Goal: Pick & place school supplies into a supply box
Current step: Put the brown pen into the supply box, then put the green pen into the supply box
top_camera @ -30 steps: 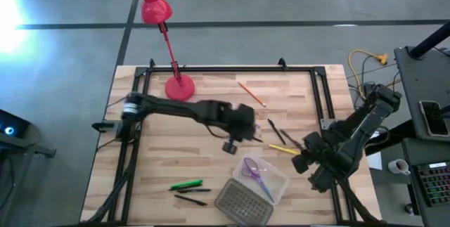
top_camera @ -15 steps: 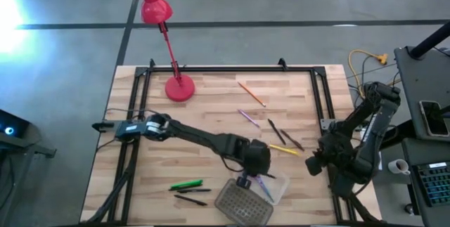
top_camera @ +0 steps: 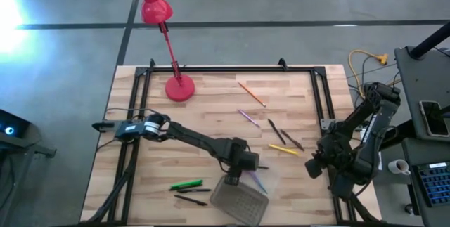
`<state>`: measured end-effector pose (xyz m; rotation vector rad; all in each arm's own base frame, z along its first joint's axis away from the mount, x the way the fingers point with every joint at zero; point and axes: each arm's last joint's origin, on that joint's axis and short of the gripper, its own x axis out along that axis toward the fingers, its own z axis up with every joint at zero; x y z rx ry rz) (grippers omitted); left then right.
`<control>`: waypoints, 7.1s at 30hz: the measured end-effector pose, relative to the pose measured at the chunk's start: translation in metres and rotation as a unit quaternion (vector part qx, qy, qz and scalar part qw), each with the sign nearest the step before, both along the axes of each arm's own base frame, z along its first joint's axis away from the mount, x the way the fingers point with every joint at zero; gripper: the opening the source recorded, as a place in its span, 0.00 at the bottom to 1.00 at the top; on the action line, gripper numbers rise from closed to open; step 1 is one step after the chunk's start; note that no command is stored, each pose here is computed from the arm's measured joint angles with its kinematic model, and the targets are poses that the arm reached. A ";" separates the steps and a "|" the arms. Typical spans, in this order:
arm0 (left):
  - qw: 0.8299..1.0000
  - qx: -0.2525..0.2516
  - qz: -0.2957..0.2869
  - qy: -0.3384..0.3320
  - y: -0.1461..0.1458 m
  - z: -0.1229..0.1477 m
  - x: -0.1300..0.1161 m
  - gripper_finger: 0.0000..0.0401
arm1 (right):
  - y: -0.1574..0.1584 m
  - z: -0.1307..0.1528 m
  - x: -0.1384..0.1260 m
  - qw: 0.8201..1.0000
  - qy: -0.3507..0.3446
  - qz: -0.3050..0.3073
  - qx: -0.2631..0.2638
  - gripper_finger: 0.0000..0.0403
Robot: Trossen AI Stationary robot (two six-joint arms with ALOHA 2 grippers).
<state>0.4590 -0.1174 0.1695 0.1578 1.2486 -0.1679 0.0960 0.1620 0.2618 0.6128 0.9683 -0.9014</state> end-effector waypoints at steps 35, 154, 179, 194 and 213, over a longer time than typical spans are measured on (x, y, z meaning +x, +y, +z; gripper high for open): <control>0.969 -0.122 0.195 -0.090 -0.015 0.072 -0.229 0.48 | -0.008 -0.031 0.069 0.976 -0.049 0.211 -0.009 0.21; 0.930 -0.201 0.287 -0.109 -0.060 0.008 -0.262 0.39 | -0.100 -0.012 0.243 0.948 0.128 0.292 -0.009 0.33; 0.963 -0.108 0.236 -0.077 -0.072 -0.010 -0.251 0.30 | -0.069 -0.050 0.199 0.962 0.173 0.210 -0.005 0.35; 0.960 -0.128 0.233 -0.090 -0.073 -0.015 -0.251 0.30 | -0.073 -0.051 0.200 0.963 0.172 0.207 -0.021 0.36; 0.963 -0.108 0.233 -0.079 -0.087 -0.032 -0.242 0.27 | -0.076 -0.056 0.197 0.960 0.185 0.208 -0.033 0.36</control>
